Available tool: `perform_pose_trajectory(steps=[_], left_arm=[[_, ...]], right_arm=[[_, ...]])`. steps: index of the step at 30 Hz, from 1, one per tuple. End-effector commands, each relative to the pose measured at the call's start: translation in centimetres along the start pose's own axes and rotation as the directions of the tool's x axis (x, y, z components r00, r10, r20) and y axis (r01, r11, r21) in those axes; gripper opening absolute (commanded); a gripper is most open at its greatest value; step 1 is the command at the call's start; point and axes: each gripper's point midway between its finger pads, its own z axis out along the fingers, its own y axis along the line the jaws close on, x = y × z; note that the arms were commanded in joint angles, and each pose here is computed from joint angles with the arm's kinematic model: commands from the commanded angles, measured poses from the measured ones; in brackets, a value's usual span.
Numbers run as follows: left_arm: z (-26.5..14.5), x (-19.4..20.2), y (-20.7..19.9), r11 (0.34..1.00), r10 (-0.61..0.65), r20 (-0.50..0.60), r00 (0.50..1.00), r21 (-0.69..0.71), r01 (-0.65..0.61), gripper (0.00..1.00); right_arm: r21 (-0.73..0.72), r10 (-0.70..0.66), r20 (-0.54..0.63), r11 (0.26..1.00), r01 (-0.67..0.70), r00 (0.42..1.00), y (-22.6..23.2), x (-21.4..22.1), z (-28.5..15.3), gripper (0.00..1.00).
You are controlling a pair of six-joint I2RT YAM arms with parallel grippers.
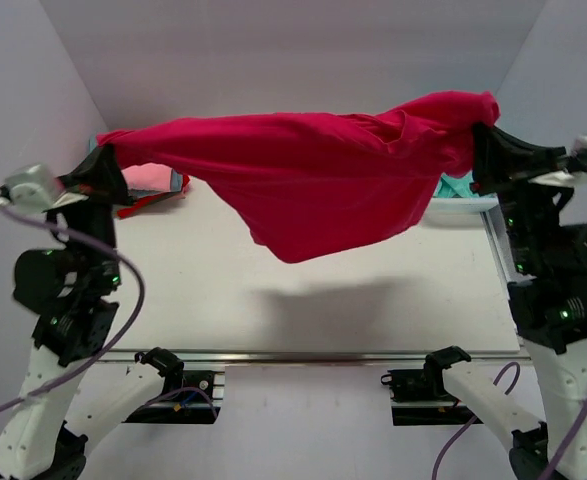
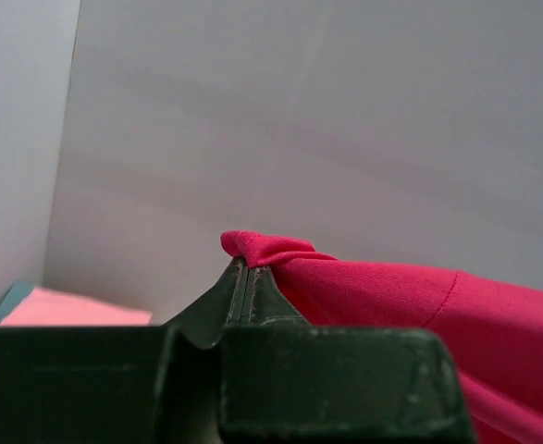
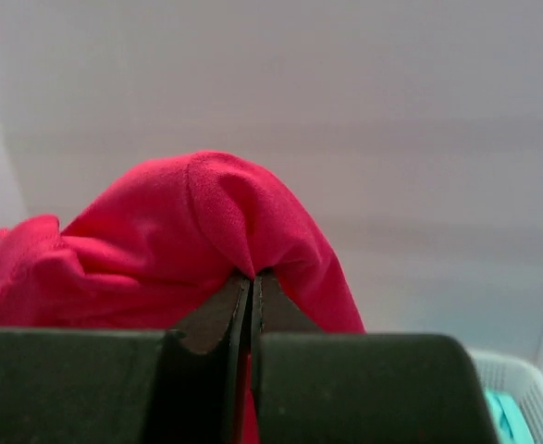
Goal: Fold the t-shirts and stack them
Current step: Flatten out the tshirt
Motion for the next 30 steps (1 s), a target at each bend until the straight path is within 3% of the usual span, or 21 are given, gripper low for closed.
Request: perform_pose_trajectory(steps=[1, 4, 6, 10, 11, 12, 13, 15, 16, 17, 18, 19, 20, 21, 22, 23, 26, 27, 29, 30], left_arm=[[-1.4, -4.5, 1.8, 0.999, -0.008, 0.088, 0.996, -0.034, 0.011, 0.00], [-1.4, -4.0, 1.4, 1.000, 0.004, 0.072, 0.997, -0.011, -0.003, 0.00], [-0.4, -1.7, 0.2, 0.999, 0.027, 0.026, 0.999, 0.019, -0.027, 0.00], [3.4, 7.3, -0.5, 0.991, 0.098, -0.155, 0.983, -0.075, -0.111, 0.00], [4.2, 9.9, -0.4, 0.986, 0.103, -0.207, 0.973, -0.110, -0.128, 0.00], [4.6, 13.1, -0.1, 0.975, 0.129, -0.276, 0.953, -0.138, -0.172, 0.00], [5.6, 19.4, 0.1, 0.954, 0.190, -0.388, 0.902, -0.144, -0.263, 0.00], [5.8, 25.9, 1.6, 0.919, 0.197, -0.509, 0.838, -0.202, -0.339, 0.00], [6.6, 28.5, 2.1, 0.912, 0.198, -0.555, 0.808, -0.198, -0.359, 0.01], [6.4, 34.4, 3.2, 0.888, 0.216, -0.652, 0.727, -0.179, -0.424, 0.04], [5.9, 37.2, 3.5, 0.890, 0.193, -0.706, 0.681, -0.166, -0.424, 0.20], [6.4, 38.7, 3.1, 0.893, 0.195, -0.720, 0.666, -0.151, -0.425, 0.37], [6.5, 40.4, 3.8, 0.884, 0.198, -0.742, 0.641, -0.147, -0.444, 0.53], [6.1, 43.3, 4.9, 0.865, 0.208, -0.776, 0.595, -0.137, -0.482, 0.76], [6.6, 44.0, 4.2, 0.876, 0.215, -0.787, 0.578, -0.106, -0.470, 1.00], [6.7, 44.6, 4.3, 0.878, 0.213, -0.803, 0.556, -0.093, -0.470, 1.00], [7.3, 45.1, 3.5, 0.888, 0.221, -0.813, 0.540, -0.062, -0.456, 1.00], [7.0, 45.1, 3.3, 0.896, 0.218, -0.814, 0.539, -0.052, -0.440, 1.00], [7.4, 44.0, 2.5, 0.914, 0.224, -0.791, 0.569, -0.033, -0.404, 1.00], [6.6, 44.6, 2.3, 0.925, 0.221, -0.801, 0.557, -0.009, -0.381, 1.00]], right_arm=[[0.057, -0.061, 0.098, 0.997, 0.055, 0.993, -1.2, -4.0, -1.9, 0.00], [0.110, -0.058, 0.111, 0.993, 0.046, 0.992, -2.2, -3.7, -2.0, 0.00], [0.155, -0.052, 0.088, 0.987, 0.038, 0.995, -3.0, -2.3, -1.2, 0.00], [0.196, 0.025, -0.087, 0.981, -0.007, 0.996, -3.7, 6.3, 2.5, 0.00], [0.219, 0.045, -0.180, 0.976, -0.005, 0.983, -4.2, 10.9, 3.2, 0.00], [0.242, 0.093, -0.244, 0.970, -0.032, 0.965, -4.3, 14.5, 3.9, 0.00], [0.268, 0.108, -0.286, 0.963, -0.029, 0.952, -4.8, 16.8, 4.0, 0.00], [0.310, 0.146, -0.465, 0.951, 0.006, 0.873, -5.7, 26.5, 4.2, 0.00], [0.286, 0.168, -0.509, 0.958, -0.018, 0.844, -5.0, 28.8, 4.3, 0.00], [0.305, 0.181, -0.582, 0.952, 0.007, 0.793, -5.7, 33.0, 4.5, 0.00], [0.302, 0.194, -0.658, 0.953, 0.020, 0.727, -5.7, 37.0, 4.4, 0.00], [0.261, 0.195, -0.703, 0.965, -0.006, 0.684, -4.9, 39.1, 4.4, 0.09], [0.260, 0.196, -0.785, 0.965, 0.027, 0.587, -5.2, 43.4, 2.9, 0.41], [0.255, 0.192, -0.804, 0.966, 0.034, 0.562, -5.2, 45.0, 4.2, 0.55], [0.254, 0.188, -0.819, 0.966, 0.049, 0.542, -5.4, 45.9, 4.3, 0.61], [0.256, 0.188, -0.864, 0.963, 0.086, 0.468, -5.8, 48.1, 2.9, 0.70], [0.253, 0.172, -0.864, 0.961, 0.113, 0.473, -6.2, 48.0, 4.1, 0.79], [0.247, 0.167, -0.856, 0.963, 0.103, 0.490, -6.0, 47.4, 4.4, 0.89], [0.225, 0.161, -0.848, 0.972, 0.066, 0.505, -5.4, 46.5, 4.1, 0.90], [0.221, 0.159, -0.840, 0.974, 0.059, 0.518, -5.3, 46.2, 4.2, 0.90]])
